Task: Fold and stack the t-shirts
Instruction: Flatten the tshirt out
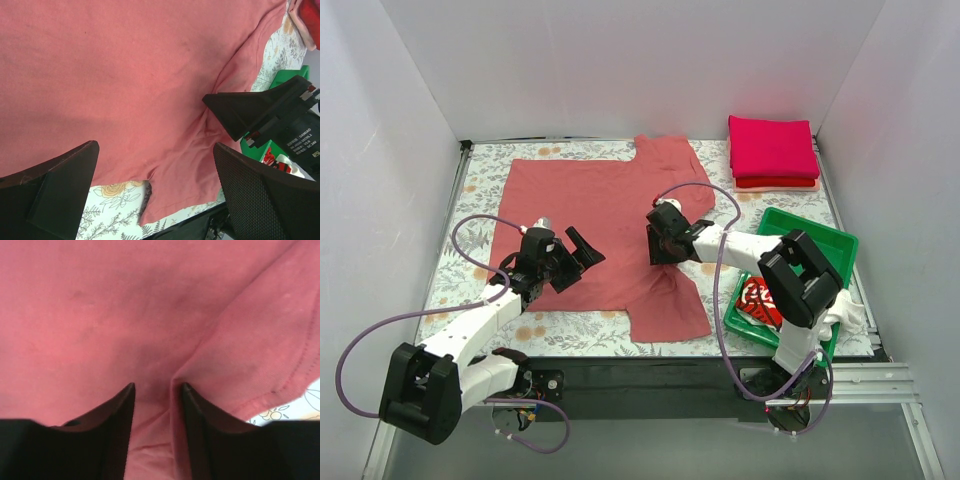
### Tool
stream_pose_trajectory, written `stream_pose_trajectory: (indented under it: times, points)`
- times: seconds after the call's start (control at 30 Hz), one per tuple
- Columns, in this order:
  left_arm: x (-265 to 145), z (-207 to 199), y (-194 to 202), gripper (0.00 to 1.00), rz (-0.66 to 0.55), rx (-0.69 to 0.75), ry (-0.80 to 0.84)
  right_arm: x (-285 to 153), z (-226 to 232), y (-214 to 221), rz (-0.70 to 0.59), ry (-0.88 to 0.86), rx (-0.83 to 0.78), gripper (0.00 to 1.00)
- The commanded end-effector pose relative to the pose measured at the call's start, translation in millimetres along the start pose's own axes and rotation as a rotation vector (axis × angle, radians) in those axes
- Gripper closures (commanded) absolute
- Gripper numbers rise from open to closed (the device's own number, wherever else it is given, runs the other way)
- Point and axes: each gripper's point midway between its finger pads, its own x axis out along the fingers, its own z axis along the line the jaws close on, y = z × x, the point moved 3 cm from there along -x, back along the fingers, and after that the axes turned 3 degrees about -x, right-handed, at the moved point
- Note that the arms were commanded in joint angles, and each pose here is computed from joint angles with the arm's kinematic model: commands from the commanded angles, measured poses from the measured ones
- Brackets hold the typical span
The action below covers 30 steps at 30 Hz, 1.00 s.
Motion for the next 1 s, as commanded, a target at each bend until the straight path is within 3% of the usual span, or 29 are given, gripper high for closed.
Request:
stream_pose_trajectory:
  times: [0.0, 0.17, 0.23, 0.57, 0.97]
  points:
    - [2, 5, 3, 0.02, 0.009, 0.015, -0.017, -3, -3, -4, 0.017, 0.060, -0.013, 0.46]
    - [2, 6, 3, 0.02, 0.001, 0.017, -0.020, -27, -3, -11, -0.035, 0.036, -0.018, 0.27]
    - [2, 8, 2, 0.02, -0.007, 0.016, -0.027, -35, -4, -13, -0.063, 0.024, -0.017, 0.02]
    - [5, 13, 1, 0.02, -0.017, 0.018, -0.057, -45, -16, -8, -0.086, 0.029, -0.007, 0.02]
    - [7, 19, -3, 0.02, -0.043, 0.012, -0.102, -10, -33, 20, -0.017, -0.015, 0.031, 0.02]
